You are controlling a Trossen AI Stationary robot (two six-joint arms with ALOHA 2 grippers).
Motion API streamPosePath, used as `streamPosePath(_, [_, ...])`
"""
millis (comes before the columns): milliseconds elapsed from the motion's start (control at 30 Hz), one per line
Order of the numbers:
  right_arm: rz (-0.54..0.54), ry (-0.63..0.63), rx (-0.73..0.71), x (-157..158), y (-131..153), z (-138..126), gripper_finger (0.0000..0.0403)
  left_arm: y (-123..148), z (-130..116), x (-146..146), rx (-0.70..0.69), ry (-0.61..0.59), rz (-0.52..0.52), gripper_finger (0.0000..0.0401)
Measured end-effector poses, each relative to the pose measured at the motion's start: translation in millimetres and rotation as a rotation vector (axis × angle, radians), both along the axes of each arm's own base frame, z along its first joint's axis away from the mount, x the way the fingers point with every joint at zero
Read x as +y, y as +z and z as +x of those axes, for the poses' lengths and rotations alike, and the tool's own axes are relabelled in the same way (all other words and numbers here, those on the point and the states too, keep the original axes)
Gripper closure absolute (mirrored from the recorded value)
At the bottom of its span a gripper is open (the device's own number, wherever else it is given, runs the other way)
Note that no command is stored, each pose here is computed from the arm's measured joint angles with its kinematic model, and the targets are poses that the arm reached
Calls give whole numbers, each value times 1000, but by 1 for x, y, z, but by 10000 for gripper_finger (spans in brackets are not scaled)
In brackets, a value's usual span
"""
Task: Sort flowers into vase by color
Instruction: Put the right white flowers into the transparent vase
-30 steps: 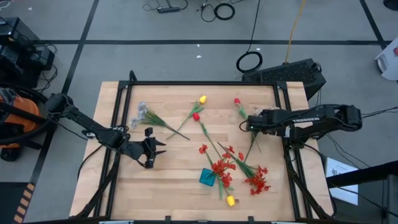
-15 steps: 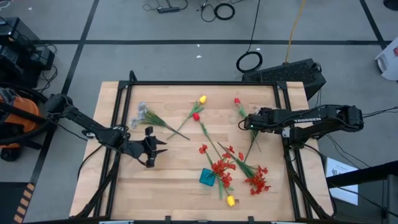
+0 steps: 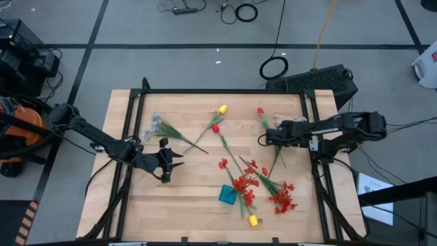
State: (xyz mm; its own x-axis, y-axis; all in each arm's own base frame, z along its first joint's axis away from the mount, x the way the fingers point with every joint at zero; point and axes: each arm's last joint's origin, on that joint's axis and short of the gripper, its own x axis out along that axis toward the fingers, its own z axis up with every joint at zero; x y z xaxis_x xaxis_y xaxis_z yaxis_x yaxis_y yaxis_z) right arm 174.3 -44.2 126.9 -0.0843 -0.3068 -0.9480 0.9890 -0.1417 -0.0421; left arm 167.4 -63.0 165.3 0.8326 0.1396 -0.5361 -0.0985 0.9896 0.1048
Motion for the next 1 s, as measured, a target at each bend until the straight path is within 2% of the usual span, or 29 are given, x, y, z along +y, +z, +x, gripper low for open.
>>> streamPosePath(167, [-5,15,19,-1,-4,2,259,0,0,0,1,-1,-1,265])
streamPosePath(400, [-77,66,22,-1,1,-1,388,0,0,0,3,-1,-2,265])
streamPosePath(600, [-188,95,-6,2,16,-6,389,0,0,0,1,10,-23,265])
streamPosePath(1000, [-550,165,-167,14,56,-17,400,0,0,0,2,7,-21,265])
